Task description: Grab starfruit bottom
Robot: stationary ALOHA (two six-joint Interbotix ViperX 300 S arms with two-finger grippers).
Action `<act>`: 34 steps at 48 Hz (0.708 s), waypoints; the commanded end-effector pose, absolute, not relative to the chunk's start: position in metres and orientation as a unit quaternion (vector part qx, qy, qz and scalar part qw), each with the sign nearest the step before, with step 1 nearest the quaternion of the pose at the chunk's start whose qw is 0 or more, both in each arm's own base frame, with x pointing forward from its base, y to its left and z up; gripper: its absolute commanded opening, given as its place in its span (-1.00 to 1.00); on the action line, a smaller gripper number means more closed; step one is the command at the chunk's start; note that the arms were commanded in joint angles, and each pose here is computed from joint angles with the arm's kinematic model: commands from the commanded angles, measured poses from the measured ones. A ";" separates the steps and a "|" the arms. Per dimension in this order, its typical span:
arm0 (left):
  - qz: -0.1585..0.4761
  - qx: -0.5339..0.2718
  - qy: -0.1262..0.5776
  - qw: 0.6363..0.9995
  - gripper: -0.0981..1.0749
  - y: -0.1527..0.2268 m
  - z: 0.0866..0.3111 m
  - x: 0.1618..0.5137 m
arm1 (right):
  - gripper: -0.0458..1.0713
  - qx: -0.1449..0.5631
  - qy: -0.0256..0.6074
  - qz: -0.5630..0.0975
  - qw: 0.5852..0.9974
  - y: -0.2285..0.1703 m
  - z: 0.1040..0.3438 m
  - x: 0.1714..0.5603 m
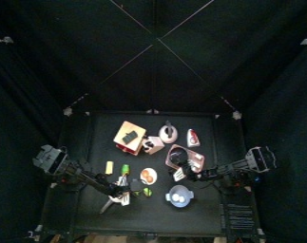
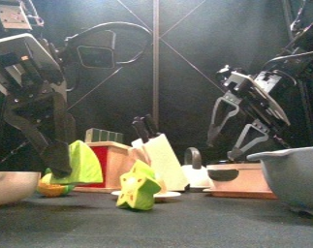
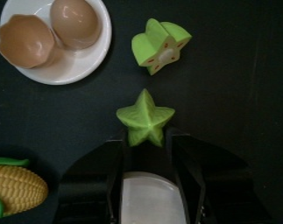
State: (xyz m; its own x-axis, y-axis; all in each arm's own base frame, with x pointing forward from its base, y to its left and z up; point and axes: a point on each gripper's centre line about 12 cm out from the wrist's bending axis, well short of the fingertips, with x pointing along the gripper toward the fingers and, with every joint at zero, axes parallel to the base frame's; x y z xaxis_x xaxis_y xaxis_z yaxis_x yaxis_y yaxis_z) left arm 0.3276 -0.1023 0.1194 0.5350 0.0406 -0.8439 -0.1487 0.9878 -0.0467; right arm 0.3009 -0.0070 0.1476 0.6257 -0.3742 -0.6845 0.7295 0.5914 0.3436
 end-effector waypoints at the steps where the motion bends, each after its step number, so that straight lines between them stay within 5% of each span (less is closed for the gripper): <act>1: 0.050 -0.066 0.463 0.883 0.28 -0.102 0.133 0.329 | 0.89 0.313 0.274 -0.320 0.851 -0.006 0.155 0.308; 16: 0.010 -0.066 0.415 0.907 0.28 -0.102 0.160 0.321 | 0.89 0.262 0.269 -0.280 0.884 0.006 0.172 0.322; 34: -0.086 -0.049 0.273 0.957 0.28 -0.092 0.230 0.298 | 0.89 0.241 0.303 -0.291 0.875 0.008 0.183 0.328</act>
